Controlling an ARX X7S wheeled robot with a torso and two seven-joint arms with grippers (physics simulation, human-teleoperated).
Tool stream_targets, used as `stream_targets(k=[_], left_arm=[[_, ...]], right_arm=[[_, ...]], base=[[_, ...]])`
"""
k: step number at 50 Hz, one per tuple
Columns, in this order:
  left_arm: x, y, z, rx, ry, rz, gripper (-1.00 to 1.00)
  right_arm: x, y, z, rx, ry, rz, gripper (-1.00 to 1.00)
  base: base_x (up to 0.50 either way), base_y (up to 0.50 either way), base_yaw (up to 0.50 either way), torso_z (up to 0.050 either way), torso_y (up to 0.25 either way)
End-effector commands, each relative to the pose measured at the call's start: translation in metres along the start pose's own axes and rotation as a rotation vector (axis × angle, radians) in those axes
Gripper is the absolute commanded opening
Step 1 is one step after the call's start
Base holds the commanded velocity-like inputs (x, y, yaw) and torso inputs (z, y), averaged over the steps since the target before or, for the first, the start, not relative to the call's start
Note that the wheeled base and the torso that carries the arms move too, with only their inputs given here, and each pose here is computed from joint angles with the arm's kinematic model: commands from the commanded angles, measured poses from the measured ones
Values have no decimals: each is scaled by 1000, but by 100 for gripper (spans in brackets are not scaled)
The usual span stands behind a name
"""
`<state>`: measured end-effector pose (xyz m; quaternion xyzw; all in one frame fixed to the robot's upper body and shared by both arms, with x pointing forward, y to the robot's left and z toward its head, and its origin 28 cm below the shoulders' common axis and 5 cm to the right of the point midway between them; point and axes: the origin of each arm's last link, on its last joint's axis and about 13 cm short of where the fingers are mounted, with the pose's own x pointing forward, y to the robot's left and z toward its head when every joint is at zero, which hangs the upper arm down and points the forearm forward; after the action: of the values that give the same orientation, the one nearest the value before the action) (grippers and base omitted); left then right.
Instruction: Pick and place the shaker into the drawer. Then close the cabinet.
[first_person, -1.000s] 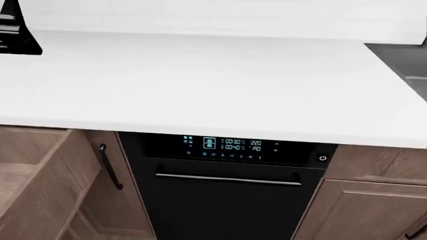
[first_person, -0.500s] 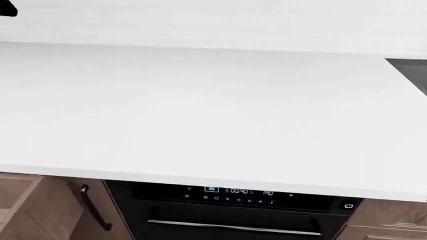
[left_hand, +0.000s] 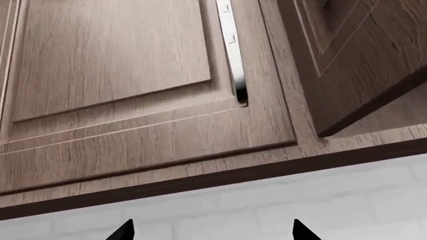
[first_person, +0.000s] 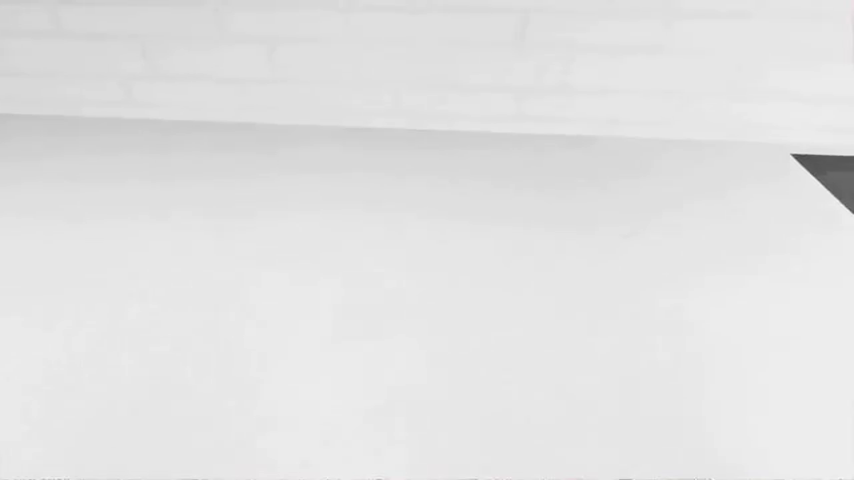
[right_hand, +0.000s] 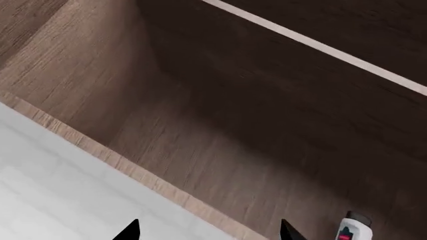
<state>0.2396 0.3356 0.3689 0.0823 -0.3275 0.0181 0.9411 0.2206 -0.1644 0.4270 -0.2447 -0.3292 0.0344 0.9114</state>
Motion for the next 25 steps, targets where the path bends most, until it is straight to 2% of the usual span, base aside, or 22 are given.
stream_targets(k=[1, 8, 12, 20, 25], left_arm=[[0, 1, 7, 2, -22, 8, 100], [4, 0, 16, -24, -18, 51, 100], [8, -2, 33, -49, -30, 70, 100], [27, -17, 121, -55, -232, -23, 100], [45, -32, 169, -40, -329, -114, 100]], right_arm=[[-1, 0, 5, 19, -31, -21, 100], [-2, -3, 11, 28, 4, -68, 100], [-4, -4, 16, 48, 46, -76, 100], [-1, -11, 40, 67, 67, -135, 100], [-3, -11, 39, 73, 83, -144, 100]], base=[[0, 0, 0, 0, 0], [0, 0, 0, 0, 0], [0, 0, 0, 0, 0], [0, 0, 0, 0, 0], [0, 0, 0, 0, 0]])
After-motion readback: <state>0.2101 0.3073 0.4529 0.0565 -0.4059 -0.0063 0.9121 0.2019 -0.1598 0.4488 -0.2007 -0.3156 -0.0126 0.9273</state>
